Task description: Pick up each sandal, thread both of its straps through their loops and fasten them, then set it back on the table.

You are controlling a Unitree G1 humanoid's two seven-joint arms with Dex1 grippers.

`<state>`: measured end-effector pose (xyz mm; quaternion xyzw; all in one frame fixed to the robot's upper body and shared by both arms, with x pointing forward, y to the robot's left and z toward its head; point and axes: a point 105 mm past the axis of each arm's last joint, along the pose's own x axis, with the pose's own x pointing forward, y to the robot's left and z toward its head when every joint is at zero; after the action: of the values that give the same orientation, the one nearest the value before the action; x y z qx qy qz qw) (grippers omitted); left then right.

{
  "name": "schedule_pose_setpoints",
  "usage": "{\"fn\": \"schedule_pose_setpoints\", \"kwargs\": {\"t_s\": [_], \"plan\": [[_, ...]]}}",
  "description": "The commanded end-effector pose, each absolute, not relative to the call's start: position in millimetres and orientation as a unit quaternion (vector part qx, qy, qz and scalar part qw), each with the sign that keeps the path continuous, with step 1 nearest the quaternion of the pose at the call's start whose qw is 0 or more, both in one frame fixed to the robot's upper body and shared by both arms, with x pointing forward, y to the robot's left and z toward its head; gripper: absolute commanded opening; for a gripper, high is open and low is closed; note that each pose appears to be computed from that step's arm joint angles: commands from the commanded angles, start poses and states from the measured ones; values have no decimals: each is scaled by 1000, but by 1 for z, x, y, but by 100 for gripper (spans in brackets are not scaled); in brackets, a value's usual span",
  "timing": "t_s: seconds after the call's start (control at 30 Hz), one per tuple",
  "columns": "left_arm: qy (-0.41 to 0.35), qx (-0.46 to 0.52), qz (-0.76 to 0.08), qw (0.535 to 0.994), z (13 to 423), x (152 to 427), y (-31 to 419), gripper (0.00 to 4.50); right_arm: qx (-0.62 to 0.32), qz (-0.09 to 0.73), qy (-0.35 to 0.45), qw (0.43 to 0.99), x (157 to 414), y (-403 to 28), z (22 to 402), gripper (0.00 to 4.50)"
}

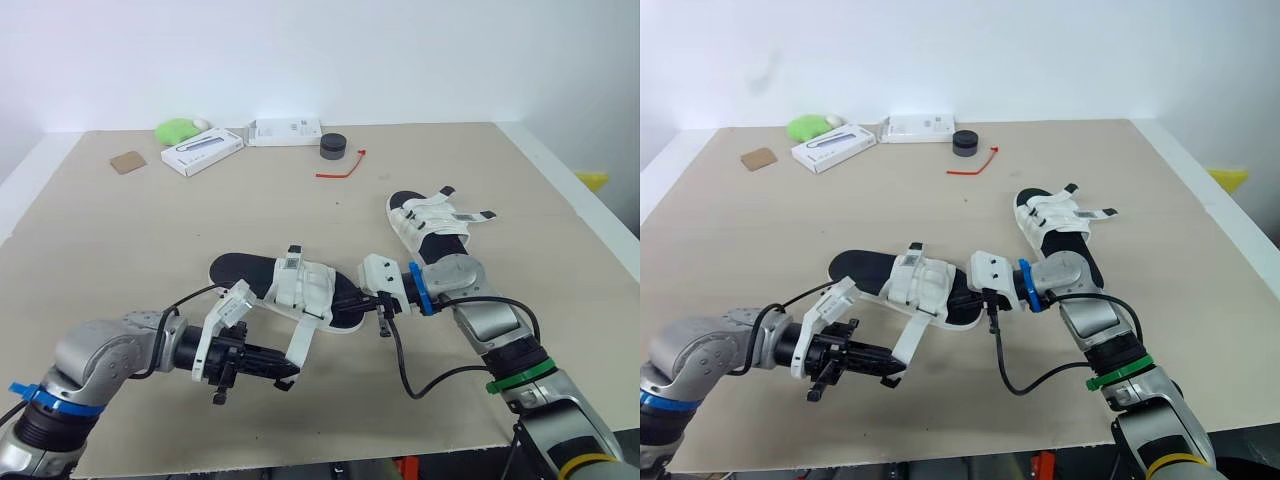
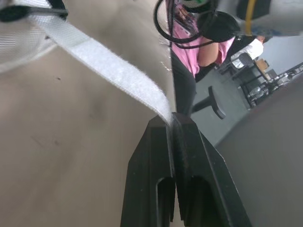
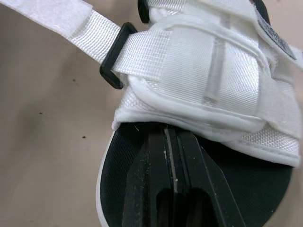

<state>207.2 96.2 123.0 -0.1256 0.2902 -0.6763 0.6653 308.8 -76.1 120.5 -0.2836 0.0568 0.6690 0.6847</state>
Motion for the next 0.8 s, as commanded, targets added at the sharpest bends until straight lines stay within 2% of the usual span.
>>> {"fn": "schedule_pose_setpoints", "kwargs": {"t_s": [0.03,0.2,0.3,0.33,0.4,0.5,0.6,0.63,0.8], "plan": [[275,-124,-693,654,131,198,92,10,-288,663,64,688,310,-80,119,0],[256,-99,-677,683,129,207,89,10,-288,664,65,687,310,-79,119,0],[251,-70,-682,683,128,205,90,10,-289,664,65,686,311,-80,119,0],[249,-62,-684,683,128,205,90,66,-289,664,65,686,311,-80,119,0],[231,-14,-700,676,128,200,91,118,-290,664,65,686,310,-80,119,0],[206,53,-704,678,125,205,99,281,-290,665,66,685,309,-80,118,0],[170,112,-695,689,127,218,107,418,-290,666,67,684,309,-80,118,0],[143,154,-694,689,128,223,110,444,-290,666,67,684,309,-80,118,0],[10,325,-688,649,133,235,114,444,-290,667,66,683,310,-80,118,0]]}}
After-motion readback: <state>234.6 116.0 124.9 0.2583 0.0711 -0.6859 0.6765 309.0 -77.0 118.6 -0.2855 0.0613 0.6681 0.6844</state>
